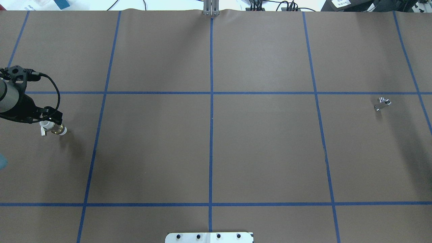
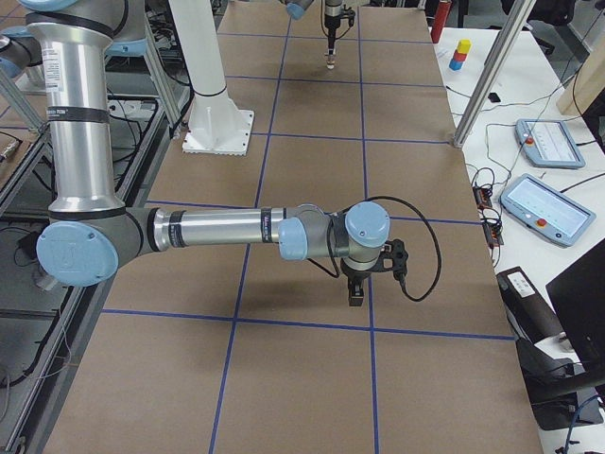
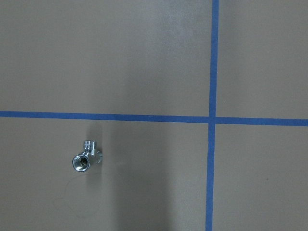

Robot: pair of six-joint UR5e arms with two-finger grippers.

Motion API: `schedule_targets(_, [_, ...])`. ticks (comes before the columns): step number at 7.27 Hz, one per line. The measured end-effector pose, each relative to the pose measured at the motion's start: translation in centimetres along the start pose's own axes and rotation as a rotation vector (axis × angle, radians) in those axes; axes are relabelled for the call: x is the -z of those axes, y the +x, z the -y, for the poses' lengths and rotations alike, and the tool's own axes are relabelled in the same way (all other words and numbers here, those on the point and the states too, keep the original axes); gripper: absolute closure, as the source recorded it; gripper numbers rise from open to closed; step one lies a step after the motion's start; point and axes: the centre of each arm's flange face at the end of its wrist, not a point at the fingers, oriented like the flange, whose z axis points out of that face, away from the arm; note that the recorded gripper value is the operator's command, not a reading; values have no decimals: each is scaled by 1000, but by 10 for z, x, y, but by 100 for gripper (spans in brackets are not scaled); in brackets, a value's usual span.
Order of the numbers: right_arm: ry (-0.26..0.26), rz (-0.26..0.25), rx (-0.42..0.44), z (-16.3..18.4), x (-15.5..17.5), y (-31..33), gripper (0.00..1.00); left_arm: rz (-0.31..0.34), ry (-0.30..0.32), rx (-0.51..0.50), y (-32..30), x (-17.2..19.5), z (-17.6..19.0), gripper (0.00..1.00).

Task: Assemble PPR valve and pipe with both arms
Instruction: 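Close the left gripper around the valve body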

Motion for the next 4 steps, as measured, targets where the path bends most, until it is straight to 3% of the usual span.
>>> schedule_targets(4, [-3,-1,-3,0,-2,2,1,-2,-14,-8,4,-7,-3,16])
